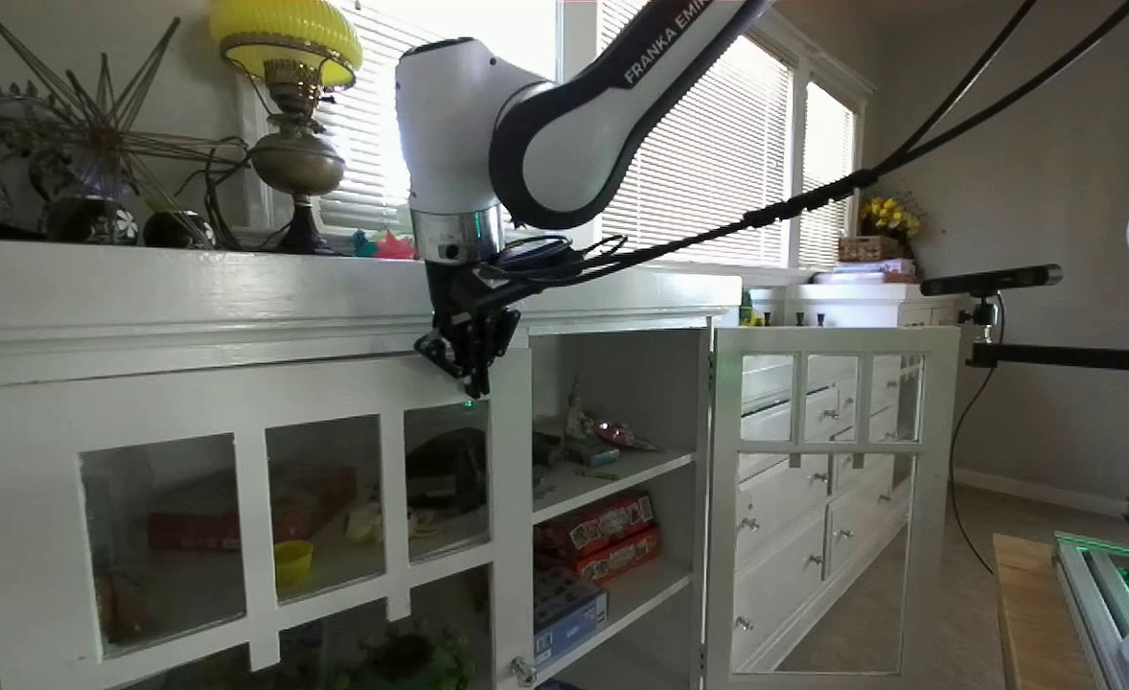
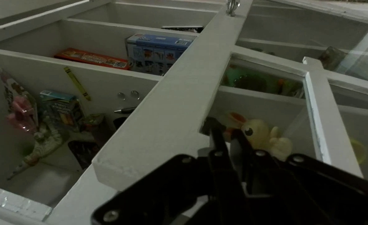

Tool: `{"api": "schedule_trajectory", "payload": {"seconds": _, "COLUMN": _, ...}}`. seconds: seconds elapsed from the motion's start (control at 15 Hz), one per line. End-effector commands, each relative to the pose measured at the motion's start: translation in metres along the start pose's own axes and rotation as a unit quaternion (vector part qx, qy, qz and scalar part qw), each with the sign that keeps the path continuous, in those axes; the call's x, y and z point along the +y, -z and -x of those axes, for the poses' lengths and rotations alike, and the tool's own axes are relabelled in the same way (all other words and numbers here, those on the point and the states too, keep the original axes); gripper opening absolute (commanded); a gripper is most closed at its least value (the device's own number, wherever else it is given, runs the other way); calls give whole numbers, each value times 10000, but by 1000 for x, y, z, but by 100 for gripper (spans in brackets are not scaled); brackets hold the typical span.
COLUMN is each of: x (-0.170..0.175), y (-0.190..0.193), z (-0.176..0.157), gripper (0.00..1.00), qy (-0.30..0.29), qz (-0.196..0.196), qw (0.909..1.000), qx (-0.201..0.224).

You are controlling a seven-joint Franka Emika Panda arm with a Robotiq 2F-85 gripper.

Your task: Close the left cabinet door.

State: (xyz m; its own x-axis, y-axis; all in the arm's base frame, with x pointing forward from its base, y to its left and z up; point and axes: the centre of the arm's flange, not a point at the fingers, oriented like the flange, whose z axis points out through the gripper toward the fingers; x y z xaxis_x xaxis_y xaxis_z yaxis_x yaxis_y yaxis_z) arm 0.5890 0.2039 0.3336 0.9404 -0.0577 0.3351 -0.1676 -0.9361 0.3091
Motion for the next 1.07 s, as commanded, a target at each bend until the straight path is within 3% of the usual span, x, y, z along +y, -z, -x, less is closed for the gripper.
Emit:
{"api": "schedule_trajectory", "payload": {"seconds": 0.0, "x": 5, "y": 3, "z": 1, "gripper": 0, "qy": -100, "qz": 173, "qw": 9992, "qx": 352}}
{"api": "schedule_trajectory", "payload": {"seconds": 0.6, "x": 16, "y": 2, "z": -5, "gripper": 0, "qy": -86, "qz": 505, "qw": 9955, "qx": 792}}
{"api": "schedule_trajectory", "payload": {"seconds": 1.0, "x": 21, "y": -4, "z": -6, "gripper": 0, "qy": 313, "qz": 796, "qw": 9905, "qx": 1073}}
